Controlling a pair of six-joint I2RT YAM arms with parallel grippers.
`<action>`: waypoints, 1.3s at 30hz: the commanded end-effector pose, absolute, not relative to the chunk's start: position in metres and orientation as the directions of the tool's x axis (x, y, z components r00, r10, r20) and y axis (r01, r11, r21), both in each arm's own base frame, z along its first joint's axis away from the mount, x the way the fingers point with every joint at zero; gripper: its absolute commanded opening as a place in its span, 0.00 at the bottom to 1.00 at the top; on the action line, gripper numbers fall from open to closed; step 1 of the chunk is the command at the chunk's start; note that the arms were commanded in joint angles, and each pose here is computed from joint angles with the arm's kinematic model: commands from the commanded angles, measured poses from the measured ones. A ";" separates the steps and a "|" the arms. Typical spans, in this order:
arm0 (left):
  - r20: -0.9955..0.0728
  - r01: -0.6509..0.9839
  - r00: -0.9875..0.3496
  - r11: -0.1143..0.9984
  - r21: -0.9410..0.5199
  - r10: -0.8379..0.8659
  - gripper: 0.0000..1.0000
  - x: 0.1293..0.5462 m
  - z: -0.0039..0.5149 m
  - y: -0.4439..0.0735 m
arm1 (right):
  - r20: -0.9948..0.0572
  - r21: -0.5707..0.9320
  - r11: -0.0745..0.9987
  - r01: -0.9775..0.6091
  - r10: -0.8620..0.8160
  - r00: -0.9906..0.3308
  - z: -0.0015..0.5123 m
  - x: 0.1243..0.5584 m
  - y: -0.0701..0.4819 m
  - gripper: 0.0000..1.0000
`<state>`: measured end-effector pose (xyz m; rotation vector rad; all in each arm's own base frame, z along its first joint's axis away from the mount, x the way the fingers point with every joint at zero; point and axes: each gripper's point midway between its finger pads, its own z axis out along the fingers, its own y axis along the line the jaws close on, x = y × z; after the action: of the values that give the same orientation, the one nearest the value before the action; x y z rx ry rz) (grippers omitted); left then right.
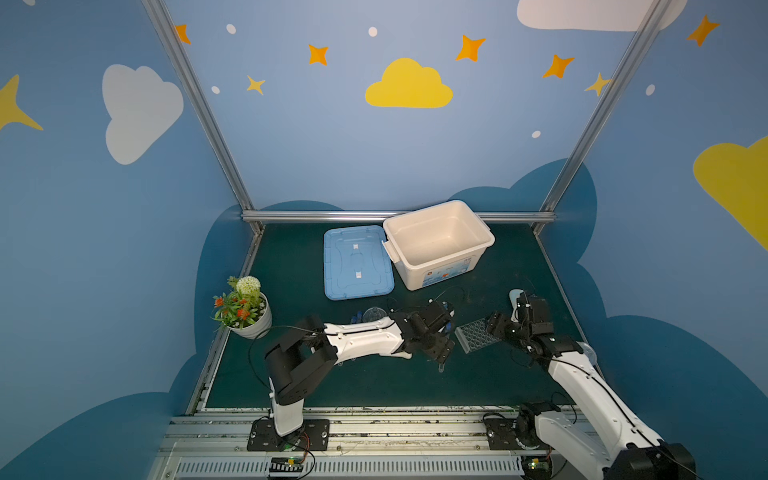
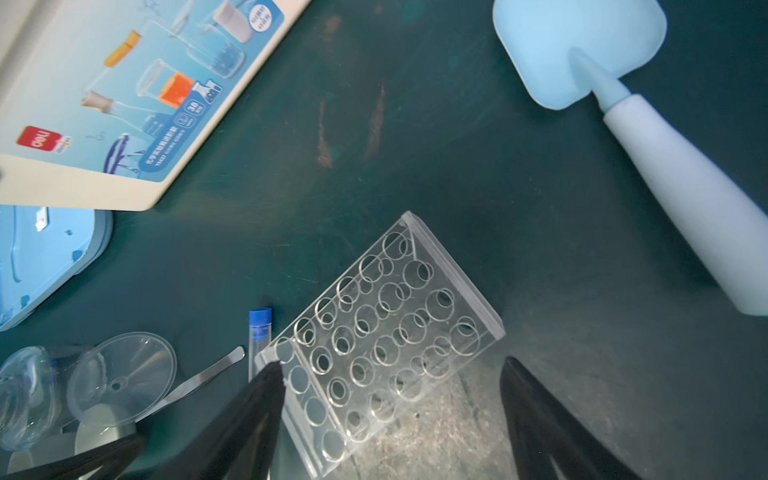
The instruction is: Organize the chemistry lab equipment
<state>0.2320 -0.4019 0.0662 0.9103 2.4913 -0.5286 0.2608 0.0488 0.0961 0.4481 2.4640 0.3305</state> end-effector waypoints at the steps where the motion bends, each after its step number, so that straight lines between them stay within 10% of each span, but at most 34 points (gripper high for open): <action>1: -0.460 0.679 -0.703 0.705 -0.206 0.542 0.86 0.225 0.060 -0.402 | -0.475 0.326 0.923 0.206 0.348 -0.808 0.084 0.253 0.054 0.88; 22: -0.427 0.657 -0.722 0.732 -0.181 0.544 0.75 0.238 0.053 -0.413 | -0.398 0.378 0.869 0.319 0.464 -0.791 0.071 0.268 0.041 0.90; 39: -0.429 0.639 -0.768 0.614 -0.463 0.476 0.72 0.231 0.073 -0.469 | -0.399 0.433 0.843 0.320 0.498 -0.770 0.069 0.279 0.034 0.82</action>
<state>0.2303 -0.4606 0.0795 0.9326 2.5481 -0.8096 0.2772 0.0333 0.0698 0.6120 2.5127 0.4462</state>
